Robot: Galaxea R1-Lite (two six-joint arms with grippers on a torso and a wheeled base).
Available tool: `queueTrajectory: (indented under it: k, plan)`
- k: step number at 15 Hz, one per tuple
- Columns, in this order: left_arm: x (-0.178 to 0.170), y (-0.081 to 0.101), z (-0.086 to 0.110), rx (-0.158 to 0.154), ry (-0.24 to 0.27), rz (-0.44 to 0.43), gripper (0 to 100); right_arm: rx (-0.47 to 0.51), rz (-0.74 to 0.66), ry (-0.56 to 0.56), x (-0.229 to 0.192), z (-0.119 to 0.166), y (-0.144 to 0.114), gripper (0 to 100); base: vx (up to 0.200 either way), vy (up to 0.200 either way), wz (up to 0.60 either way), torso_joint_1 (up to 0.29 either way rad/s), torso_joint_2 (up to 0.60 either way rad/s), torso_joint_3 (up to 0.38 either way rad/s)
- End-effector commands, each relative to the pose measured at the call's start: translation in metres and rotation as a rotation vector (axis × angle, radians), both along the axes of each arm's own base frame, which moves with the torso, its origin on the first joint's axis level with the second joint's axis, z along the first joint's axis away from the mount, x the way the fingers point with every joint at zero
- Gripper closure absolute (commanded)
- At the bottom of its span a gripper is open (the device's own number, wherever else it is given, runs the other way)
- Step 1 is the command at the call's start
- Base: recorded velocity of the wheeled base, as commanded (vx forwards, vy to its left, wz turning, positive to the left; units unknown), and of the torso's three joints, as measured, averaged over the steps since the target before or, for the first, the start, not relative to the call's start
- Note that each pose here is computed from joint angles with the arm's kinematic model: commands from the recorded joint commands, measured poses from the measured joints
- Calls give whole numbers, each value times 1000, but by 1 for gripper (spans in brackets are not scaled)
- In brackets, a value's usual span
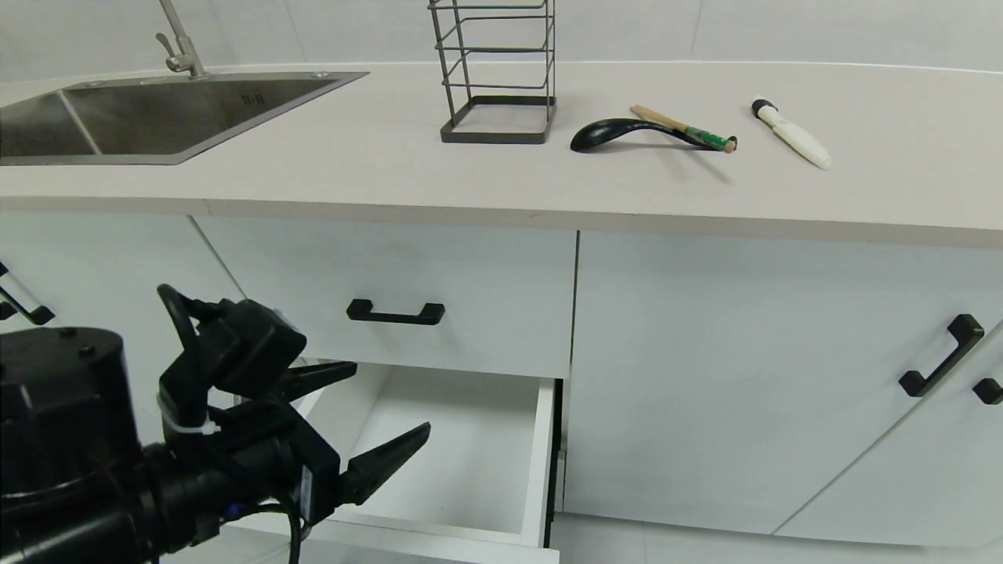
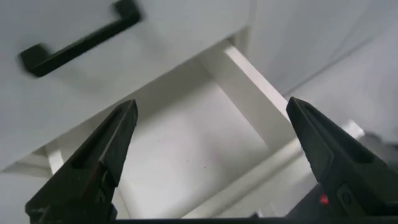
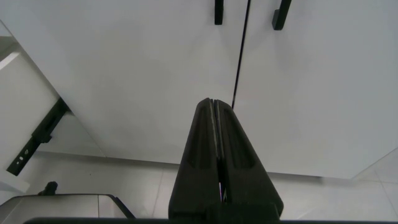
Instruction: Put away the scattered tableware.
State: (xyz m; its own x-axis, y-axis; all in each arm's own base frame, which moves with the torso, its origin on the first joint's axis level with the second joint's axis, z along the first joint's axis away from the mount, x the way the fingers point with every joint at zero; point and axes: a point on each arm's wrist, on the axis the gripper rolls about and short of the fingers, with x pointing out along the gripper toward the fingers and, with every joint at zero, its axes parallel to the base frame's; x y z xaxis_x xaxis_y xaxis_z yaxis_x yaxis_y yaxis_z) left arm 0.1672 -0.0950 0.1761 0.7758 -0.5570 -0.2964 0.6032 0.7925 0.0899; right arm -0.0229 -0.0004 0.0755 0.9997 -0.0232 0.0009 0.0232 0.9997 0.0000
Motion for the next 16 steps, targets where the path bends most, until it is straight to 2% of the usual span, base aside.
queueTrajectory:
  k: [1, 3, 4, 5, 6, 8, 9, 11, 12, 14, 15, 16]
  plan:
    - [-2, 20, -5, -60, 38, -50, 0, 0, 0, 1, 0, 0, 0, 100, 0, 0, 0, 0, 0, 0]
    - [-25, 30, -9, -87, -25, -65, 0, 0, 0, 1, 0, 0, 0, 100, 0, 0, 0, 0, 0, 0]
    - [-40, 36, -8, -108, -81, -65, 0, 0, 0, 1, 0, 0, 0, 100, 0, 0, 0, 0, 0, 0]
    - [-60, 47, -5, -134, -164, -36, 0, 0, 0, 1, 0, 0, 0, 100, 0, 0, 0, 0, 0, 0]
    - [-78, 60, -3, -147, -239, 37, 0, 0, 0, 1, 0, 0, 0, 100, 0, 0, 0, 0, 0, 0]
    - [-118, 76, -3, -172, -362, 104, 0, 0, 0, 1, 0, 0, 0, 100, 0, 0, 0, 0, 0, 0]
    - [-137, 81, -5, -179, -396, 106, 0, 0, 0, 1, 0, 0, 0, 100, 0, 0, 0, 0, 0, 0]
    - [-159, 87, -13, -169, -423, 130, 0, 0, 0, 1, 0, 0, 0, 100, 0, 0, 0, 0, 0, 0]
    - [-178, 93, -29, -160, -428, 169, 0, 0, 0, 1, 0, 0, 0, 100, 0, 0, 0, 0, 0, 0]
    - [-193, 97, -48, -152, -405, 173, 0, 0, 0, 1, 0, 0, 0, 100, 0, 0, 0, 0, 0, 0]
    - [-194, 97, -56, -140, -374, 173, 0, 0, 0, 1, 0, 0, 0, 100, 0, 0, 0, 0, 0, 0]
    - [-192, 96, -60, -142, -369, 174, 0, 0, 0, 1, 0, 0, 0, 100, 0, 0, 0, 0, 0, 0]
